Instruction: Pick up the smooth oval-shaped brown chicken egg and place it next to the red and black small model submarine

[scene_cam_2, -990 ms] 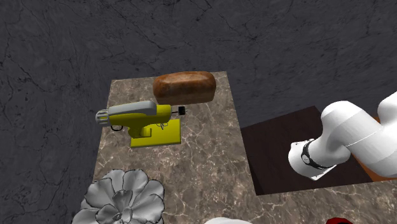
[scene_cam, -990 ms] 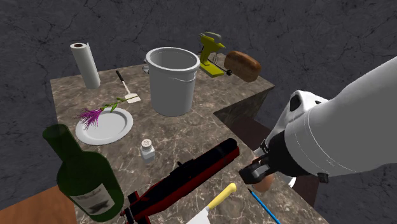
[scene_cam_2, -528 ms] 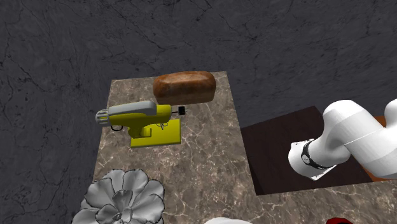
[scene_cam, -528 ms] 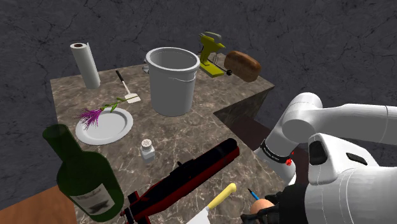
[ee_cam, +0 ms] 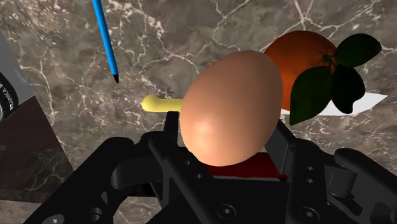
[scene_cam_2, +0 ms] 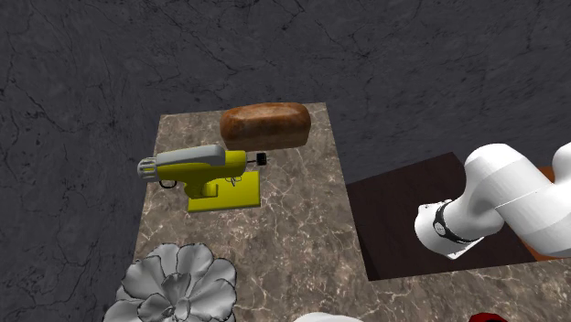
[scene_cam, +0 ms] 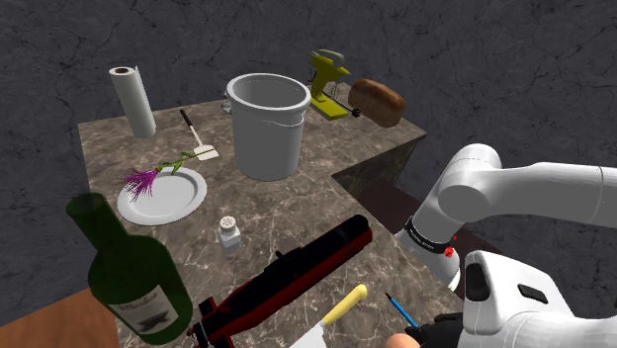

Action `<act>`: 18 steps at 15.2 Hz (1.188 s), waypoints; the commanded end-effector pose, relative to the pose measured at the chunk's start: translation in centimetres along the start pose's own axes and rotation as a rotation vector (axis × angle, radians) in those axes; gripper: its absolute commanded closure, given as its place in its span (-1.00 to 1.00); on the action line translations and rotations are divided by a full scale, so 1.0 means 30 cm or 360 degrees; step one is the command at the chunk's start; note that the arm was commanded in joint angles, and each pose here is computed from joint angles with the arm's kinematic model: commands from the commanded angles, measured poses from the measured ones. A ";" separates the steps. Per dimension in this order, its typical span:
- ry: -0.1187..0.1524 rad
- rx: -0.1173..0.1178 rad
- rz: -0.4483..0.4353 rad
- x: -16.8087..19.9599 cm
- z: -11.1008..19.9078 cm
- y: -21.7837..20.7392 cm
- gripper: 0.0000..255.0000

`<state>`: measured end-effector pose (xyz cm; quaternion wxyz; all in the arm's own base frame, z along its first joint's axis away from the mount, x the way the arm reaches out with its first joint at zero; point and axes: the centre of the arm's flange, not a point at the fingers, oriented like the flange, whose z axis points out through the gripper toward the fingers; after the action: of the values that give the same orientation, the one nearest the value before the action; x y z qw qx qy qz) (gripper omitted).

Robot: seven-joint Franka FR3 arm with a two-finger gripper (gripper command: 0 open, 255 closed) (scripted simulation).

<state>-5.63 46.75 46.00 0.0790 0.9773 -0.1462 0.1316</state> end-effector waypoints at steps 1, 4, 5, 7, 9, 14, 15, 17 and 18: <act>0.0000 0.0001 0.0000 -0.011 0.034 -0.003 1.00; 0.0000 0.0001 0.0000 -0.026 0.084 -0.009 1.00; 0.0000 0.0001 0.0000 -0.031 0.101 -0.011 1.00; 0.0000 0.0001 0.0000 -0.041 0.135 -0.015 1.00; 0.0000 0.0001 0.0000 -0.051 0.168 -0.019 1.00; 0.0000 0.0001 0.0000 -0.076 0.252 -0.029 1.00; 0.0000 0.0001 0.0000 -0.080 0.269 -0.032 1.00; 0.0000 0.0001 0.0000 -0.090 0.303 -0.036 1.00; 0.0000 0.0001 0.0000 -0.095 0.319 -0.038 1.00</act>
<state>-5.75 46.83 36.36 0.0791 0.9773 -0.1462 0.1316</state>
